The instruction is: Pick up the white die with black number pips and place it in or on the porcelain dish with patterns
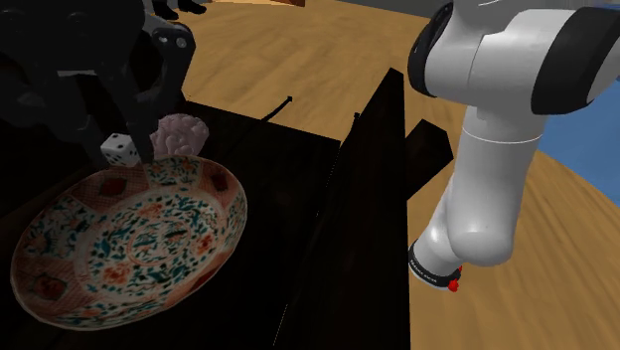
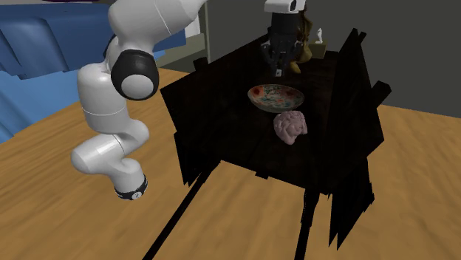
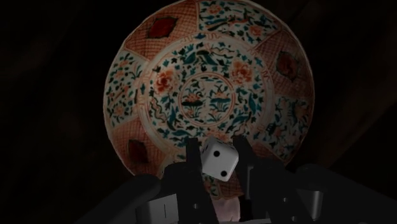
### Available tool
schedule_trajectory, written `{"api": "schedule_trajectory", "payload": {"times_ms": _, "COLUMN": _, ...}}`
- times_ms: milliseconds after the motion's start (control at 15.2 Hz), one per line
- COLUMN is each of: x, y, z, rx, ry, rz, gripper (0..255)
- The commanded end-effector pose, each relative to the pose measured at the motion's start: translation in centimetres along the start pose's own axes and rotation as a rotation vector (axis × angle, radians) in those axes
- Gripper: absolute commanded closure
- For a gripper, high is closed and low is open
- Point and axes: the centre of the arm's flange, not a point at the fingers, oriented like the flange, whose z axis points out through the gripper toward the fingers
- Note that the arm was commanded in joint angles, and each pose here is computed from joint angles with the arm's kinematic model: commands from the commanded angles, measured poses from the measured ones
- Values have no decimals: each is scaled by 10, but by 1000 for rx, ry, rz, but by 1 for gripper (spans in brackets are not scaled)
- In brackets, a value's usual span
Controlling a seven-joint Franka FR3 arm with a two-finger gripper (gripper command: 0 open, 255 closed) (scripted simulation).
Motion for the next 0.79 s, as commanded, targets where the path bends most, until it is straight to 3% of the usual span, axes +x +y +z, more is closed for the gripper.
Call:
{"api": "schedule_trajectory", "payload": {"times_ms": 0, "x": -3, "y": -4, "z": 10, "rx": -1, "ry": -1, "rz": 3, "gripper": 255}}
{"api": "schedule_trajectory", "payload": {"times_ms": 726, "x": -3, "y": -4, "z": 69, "rx": -1, "ry": -1, "rz": 3, "gripper": 255}}
